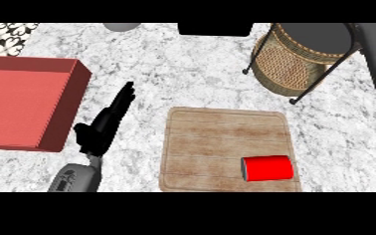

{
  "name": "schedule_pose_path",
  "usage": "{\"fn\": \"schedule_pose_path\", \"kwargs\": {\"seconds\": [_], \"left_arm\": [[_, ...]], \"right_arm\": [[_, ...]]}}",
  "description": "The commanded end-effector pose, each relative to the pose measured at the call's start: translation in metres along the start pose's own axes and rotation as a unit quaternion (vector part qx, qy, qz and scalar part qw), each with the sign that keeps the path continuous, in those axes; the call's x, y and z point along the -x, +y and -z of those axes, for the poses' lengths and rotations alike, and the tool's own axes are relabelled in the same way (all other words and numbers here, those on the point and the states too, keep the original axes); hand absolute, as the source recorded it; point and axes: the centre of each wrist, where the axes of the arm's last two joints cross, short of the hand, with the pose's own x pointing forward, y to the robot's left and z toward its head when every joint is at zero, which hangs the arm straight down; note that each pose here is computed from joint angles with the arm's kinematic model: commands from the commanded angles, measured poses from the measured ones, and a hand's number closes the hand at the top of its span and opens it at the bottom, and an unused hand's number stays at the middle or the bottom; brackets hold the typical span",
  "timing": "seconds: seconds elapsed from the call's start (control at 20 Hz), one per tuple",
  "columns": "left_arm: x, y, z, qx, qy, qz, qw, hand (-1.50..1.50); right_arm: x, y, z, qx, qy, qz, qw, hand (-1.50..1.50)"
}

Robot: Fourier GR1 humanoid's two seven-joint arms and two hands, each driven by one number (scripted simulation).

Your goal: Pick the squash from the cutting board and place it in the tiered basket

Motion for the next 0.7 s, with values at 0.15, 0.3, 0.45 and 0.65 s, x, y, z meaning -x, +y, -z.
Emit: {"fn": "schedule_pose_path", "kwargs": {"seconds": [0.15,0.3,0.45,0.65], "left_arm": [[0.0,0.007,-0.01,-0.011,0.008,-0.006,0.9999,0.0],[0.005,0.006,0.003,-0.002,-0.003,-0.001,1.0,0.0],[-0.008,0.0,0.002,0.015,0.003,0.003,0.9999,0.0],[-0.009,0.014,-0.009,-0.009,0.008,-0.011,0.9999,0.0]], "right_arm": [[0.012,0.004,0.007,-0.079,0.112,0.128,0.982,-1.5],[-0.001,0.015,0.004,-0.057,0.101,0.164,0.98,-1.5],[-0.005,0.012,0.003,-0.014,0.085,0.191,0.978,-1.5],[0.007,-0.031,0.007,0.111,0.07,0.166,0.977,-1.5]]}}
